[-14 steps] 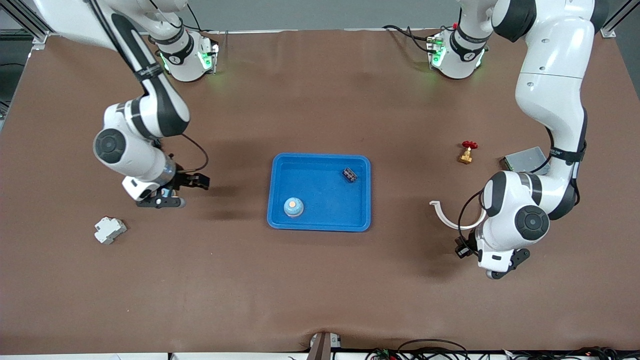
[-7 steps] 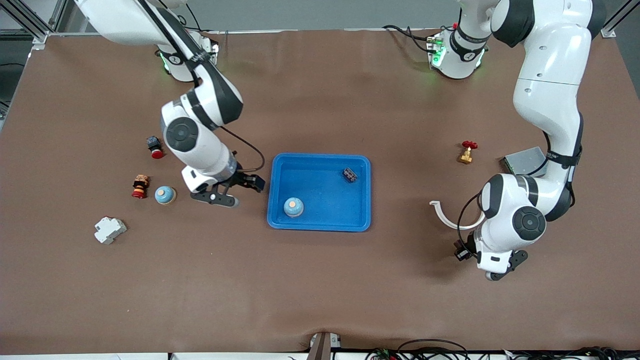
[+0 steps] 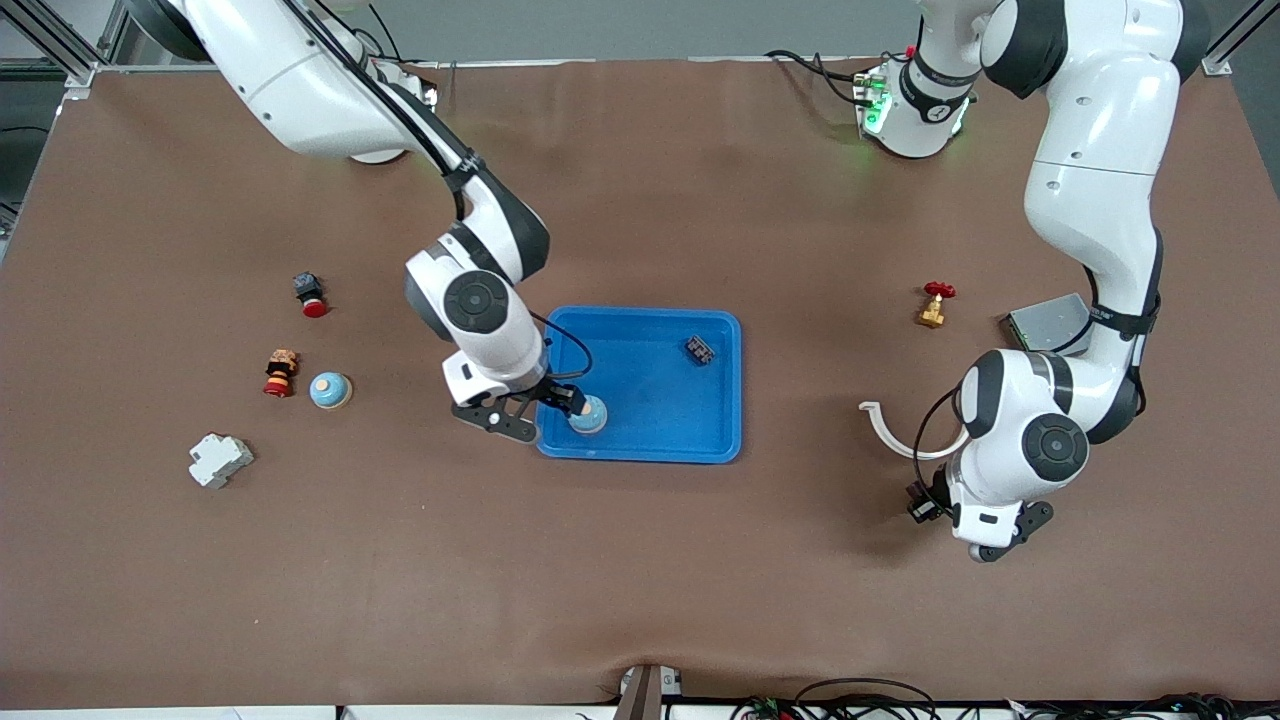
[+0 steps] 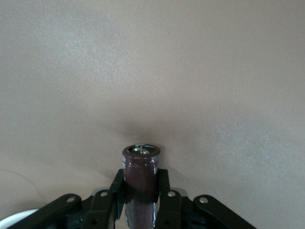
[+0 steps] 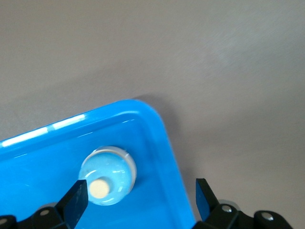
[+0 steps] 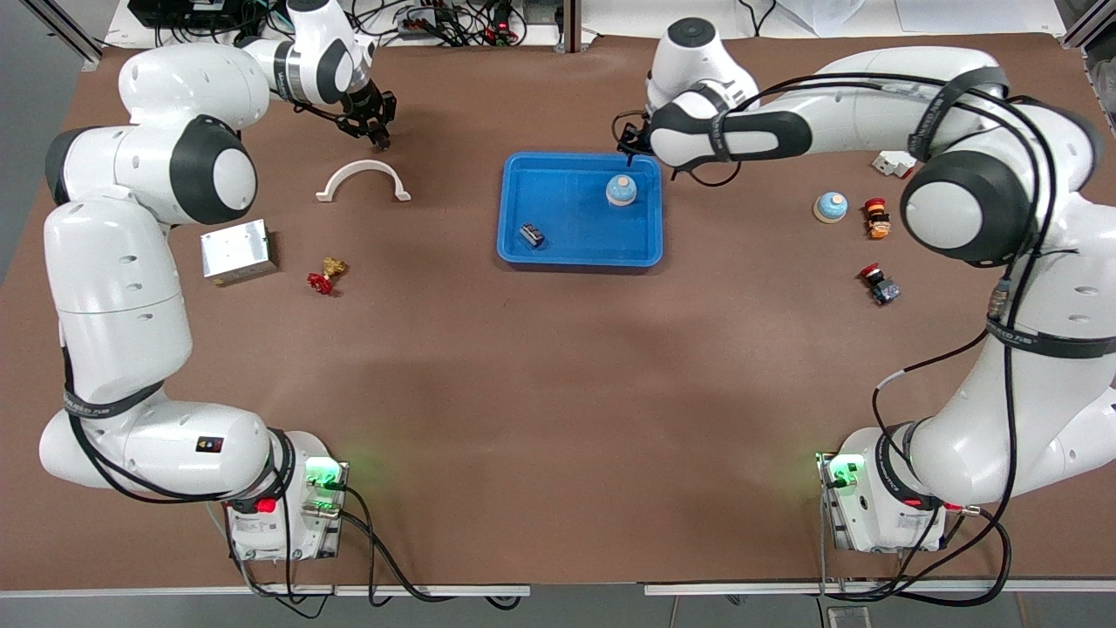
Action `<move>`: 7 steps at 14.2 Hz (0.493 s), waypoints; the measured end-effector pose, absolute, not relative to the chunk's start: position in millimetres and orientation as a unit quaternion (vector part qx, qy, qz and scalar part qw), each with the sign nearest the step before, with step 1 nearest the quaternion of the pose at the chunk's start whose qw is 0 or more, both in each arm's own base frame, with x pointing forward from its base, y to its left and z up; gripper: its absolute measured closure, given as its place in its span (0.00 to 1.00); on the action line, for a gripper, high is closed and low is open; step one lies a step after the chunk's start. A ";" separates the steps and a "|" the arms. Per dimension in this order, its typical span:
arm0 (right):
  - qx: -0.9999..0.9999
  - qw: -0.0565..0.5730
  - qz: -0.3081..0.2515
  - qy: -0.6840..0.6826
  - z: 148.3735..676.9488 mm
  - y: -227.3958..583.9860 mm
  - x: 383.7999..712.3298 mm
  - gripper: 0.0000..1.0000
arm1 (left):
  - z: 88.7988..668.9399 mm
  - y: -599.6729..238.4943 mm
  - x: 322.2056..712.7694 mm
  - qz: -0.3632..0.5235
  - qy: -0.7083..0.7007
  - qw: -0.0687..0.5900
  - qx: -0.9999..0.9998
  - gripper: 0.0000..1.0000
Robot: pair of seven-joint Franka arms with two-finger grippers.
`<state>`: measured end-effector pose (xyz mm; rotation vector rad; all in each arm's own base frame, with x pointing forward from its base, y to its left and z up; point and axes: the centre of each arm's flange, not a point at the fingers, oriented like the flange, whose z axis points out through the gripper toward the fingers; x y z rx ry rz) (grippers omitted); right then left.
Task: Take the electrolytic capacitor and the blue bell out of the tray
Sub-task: 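Reach the right gripper into the tray and grasp the second bell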
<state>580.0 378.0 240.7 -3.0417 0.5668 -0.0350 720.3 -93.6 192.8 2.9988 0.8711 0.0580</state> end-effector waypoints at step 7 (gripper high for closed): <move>-0.979 0.006 -0.025 0.203 210.1 424.1 569.2 0.00 | 194.9 -93.7 721.7 0.021 0.279 0.010 0.960 0.19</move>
